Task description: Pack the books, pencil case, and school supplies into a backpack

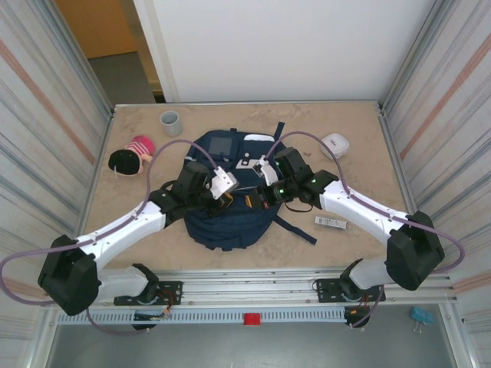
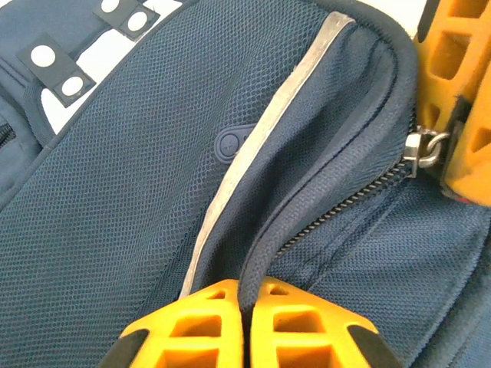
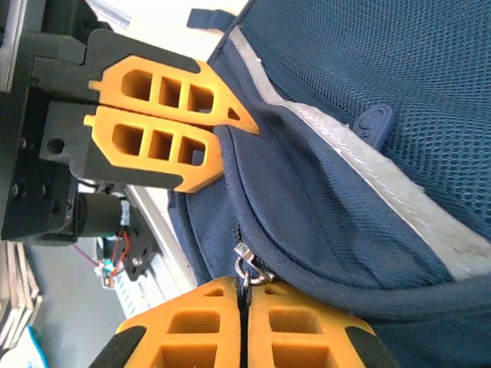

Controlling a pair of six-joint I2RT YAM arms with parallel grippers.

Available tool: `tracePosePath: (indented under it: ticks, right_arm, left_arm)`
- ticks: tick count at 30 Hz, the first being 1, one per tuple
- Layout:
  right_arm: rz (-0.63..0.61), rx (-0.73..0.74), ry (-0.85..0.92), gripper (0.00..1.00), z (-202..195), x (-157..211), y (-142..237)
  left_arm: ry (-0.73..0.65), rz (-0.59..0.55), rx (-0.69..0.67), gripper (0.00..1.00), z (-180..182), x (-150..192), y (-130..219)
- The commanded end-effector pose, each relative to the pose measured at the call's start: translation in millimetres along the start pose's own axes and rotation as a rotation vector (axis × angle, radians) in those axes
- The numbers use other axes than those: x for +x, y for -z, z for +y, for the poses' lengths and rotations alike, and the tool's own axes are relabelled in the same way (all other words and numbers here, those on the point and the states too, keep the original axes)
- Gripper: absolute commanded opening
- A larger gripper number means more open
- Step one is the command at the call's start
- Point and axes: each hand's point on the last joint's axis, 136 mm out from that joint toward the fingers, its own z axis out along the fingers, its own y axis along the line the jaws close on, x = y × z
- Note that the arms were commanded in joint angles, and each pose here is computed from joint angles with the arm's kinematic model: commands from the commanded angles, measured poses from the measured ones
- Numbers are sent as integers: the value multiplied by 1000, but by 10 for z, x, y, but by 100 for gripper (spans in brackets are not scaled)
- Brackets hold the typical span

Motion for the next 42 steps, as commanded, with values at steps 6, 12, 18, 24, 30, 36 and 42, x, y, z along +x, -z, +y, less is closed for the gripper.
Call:
tracePosePath:
  ticks: [6, 12, 18, 24, 30, 36, 42]
  right_arm:
    - [18, -51, -43, 0, 3, 17, 209]
    - [81, -70, 4, 0, -7, 28, 328]
    - [86, -114, 4, 0, 7, -11, 374]
    - [70, -72, -14, 0, -120, -49, 417]
    - [22, 11, -74, 0, -452, -172, 465]
    - [48, 23, -49, 0, -503, -260, 410]
    - [101, -31, 29, 0, -104, -109, 355]
  left_arm:
    - [-102, -96, 15, 67, 116, -142, 96]
    - [-208, -105, 108, 78, 206, 144, 191]
    - [-271, -73, 149, 76, 239, 196, 107]
    - [-235, -47, 128, 36, 311, 160, 102]
    - [-207, -84, 120, 0, 48, -28, 306]
    - [-72, -78, 42, 0, -92, -213, 312]
    - [99, -80, -57, 0, 130, -389, 234]
